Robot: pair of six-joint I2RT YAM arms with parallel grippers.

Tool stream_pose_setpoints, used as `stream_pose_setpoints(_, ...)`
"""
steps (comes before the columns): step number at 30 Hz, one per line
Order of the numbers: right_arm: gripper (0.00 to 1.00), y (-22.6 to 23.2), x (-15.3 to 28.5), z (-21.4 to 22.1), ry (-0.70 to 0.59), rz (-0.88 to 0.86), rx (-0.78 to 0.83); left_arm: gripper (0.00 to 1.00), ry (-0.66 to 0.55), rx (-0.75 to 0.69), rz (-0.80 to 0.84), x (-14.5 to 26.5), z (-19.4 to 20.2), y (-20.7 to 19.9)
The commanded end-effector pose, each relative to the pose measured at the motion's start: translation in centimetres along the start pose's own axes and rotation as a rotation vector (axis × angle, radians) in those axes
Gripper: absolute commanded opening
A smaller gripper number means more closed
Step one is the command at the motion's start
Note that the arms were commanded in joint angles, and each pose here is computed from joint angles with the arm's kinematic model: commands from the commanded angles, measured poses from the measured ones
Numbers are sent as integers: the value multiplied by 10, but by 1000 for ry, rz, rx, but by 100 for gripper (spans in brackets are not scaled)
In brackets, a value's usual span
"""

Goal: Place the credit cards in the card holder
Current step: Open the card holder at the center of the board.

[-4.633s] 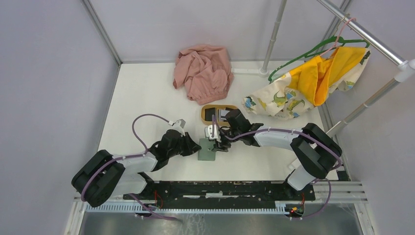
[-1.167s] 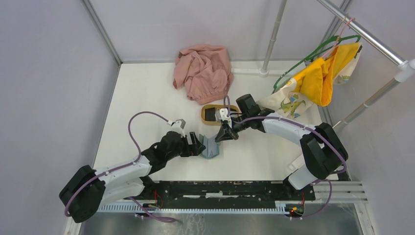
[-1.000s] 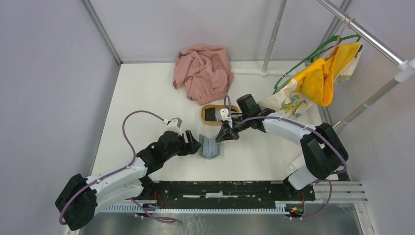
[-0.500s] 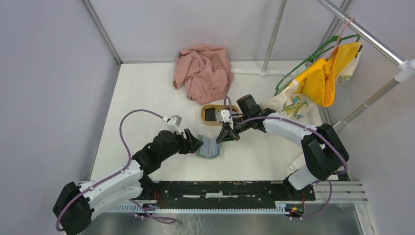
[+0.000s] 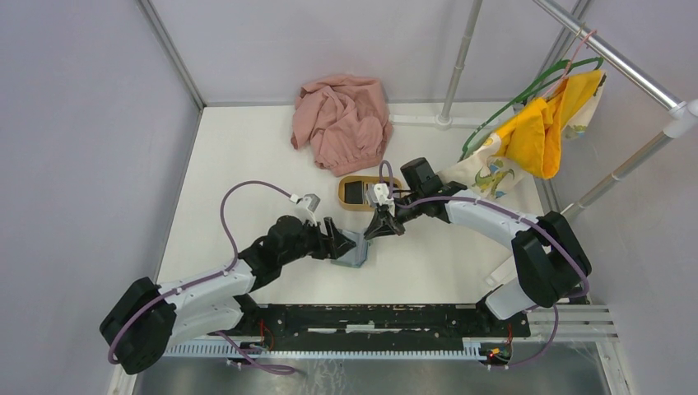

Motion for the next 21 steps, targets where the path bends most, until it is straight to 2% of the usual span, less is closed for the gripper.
stream_pose_setpoints(1,0,-10,5,-21,-42,34,65,79,-30,21,101,-3,-7,-18)
stream_pose_setpoints(8,0,-12,6,-12,-5,46,69,66,-7,37,134,-10,-2,-20)
stream_pose_setpoints(16,0,-14,10,-10,11,58,79,68,44,41,89,-26,9,-9)
stream_pose_setpoints(21,0,-14,12,-8,23,62,83,69,43,13,-24,-30,10,4)
Point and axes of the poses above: each gripper's point midway between its finger pads, its own x axis back along the fingers, its own y axis along the line the jaws close on, z = x × y, the point moved 5 cm from there along x, back along the fingers, and after that the axes turned 7 degrees about x, right-handed, at the moved point
